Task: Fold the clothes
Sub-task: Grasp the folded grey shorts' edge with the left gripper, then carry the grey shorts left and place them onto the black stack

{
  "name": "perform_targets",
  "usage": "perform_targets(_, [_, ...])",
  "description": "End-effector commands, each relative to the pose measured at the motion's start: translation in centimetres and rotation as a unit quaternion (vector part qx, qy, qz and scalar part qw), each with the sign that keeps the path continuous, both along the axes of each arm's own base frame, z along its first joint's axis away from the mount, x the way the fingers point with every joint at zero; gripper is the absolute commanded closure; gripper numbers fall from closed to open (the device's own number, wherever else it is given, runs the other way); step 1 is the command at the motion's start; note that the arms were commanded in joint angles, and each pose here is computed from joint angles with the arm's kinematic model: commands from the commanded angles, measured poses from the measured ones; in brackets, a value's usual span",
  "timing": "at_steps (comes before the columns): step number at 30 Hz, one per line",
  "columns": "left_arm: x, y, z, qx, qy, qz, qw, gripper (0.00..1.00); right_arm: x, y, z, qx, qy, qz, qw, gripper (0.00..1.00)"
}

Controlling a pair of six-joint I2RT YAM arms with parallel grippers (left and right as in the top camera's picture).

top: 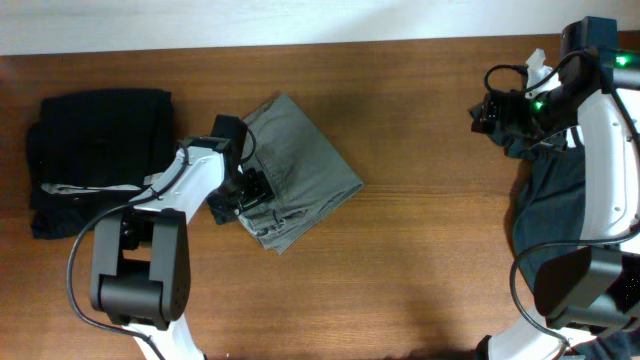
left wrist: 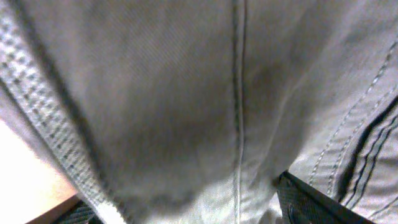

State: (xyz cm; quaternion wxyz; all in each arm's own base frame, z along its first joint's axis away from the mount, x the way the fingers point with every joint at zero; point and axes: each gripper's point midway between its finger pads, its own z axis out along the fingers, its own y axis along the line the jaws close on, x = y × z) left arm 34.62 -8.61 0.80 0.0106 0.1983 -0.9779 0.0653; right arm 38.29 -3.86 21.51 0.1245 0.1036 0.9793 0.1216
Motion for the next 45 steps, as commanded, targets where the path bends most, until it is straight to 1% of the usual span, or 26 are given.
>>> perform_targets(1, [1.3,0.0,1.3,-0.005,-0.016,-0.016,1.000,0.18,0.0,-0.4,-0.2,-0.006,0.002,-0.003,1.000,0.01])
perform_targets(5, [1.3,0.4,1.3,0.008,-0.015,-0.017,1.000,0.16,0.0,-0.4,-0.2,-0.006,0.002,-0.003,1.000,0.01])
perform_targets(10, [0.1,0.6,0.3,0.012,0.003,-0.017,1.000,0.15,0.0,-0.4,-0.2,-0.006,0.002,-0.003,1.000,0.01])
perform_targets(13, [-0.4,1.2,-0.3,0.027,0.007,-0.017,0.999,0.14,0.0,-0.4,-0.2,-0.006,0.002,-0.003,1.000,0.01])
perform_targets(19, [-0.1,1.3,-1.6,0.028,-0.012,-0.014,0.999,0.15,0.0,-0.4,-0.2,-0.006,0.002,-0.003,1.000,0.01])
perform_targets(20, [-0.1,1.3,-1.8,0.027,-0.014,-0.014,0.999,0.18,0.0,-0.4,-0.2,-0.006,0.002,-0.003,1.000,0.01])
perform_targets(21, [0.0,1.3,-1.9,0.027,-0.018,-0.014,0.999,0.23,0.0,-0.4,-0.2,-0.006,0.002,-0.003,1.000,0.01])
perform_targets(23, [0.1,1.3,-2.0,0.026,-0.021,-0.014,0.999,0.35,0.0,-0.4,-0.2,-0.006,0.002,-0.003,1.000,0.01])
perform_targets(25, [0.1,1.3,-2.0,0.026,-0.020,-0.014,0.999,0.40,0.0,-0.4,-0.2,-0.006,0.002,-0.003,1.000,0.01])
perform_targets(28, [0.0,1.3,-2.0,0.027,-0.020,-0.014,0.999,0.45,0.0,-0.4,-0.2,-0.006,0.002,-0.003,1.000,0.01])
perform_targets(32, [0.0,1.3,-2.0,0.027,-0.020,-0.014,0.999,0.57,0.0,-0.4,-0.2,-0.006,0.002,-0.003,1.000,0.01])
perform_targets(34, [0.0,1.3,-2.1,0.027,-0.019,-0.014,0.999,0.68,0.0,-0.4,-0.2,-0.006,0.002,-0.003,1.000,0.01])
perform_targets(36, [-0.1,1.3,-2.1,0.027,-0.018,-0.014,0.999,0.87,0.0,-0.4,-0.2,-0.006,0.002,-0.003,1.000,0.01])
perform_targets(37, [-0.1,1.3,-2.1,0.027,-0.018,-0.014,0.999,0.95,0.0,-0.4,-0.2,-0.006,0.002,-0.003,1.000,0.01])
perform_targets(38, [-0.1,1.3,-2.1,0.027,-0.018,-0.015,0.999,0.99,0.0,-0.4,-0.2,-0.006,0.003,-0.003,1.000,0.01])
perform_targets(42, [0.0,1.2,-2.0,0.027,-0.023,-0.037,0.999,0.99,0.0,-0.4,-0.2,-0.006,0.002,-0.003,1.000,0.01])
perform_targets(45, [1.0,0.8,-1.3,0.028,-0.041,-0.092,0.995,0.99,0.0,-0.4,-0.2,-0.006,0.002,-0.003,1.000,0.01])
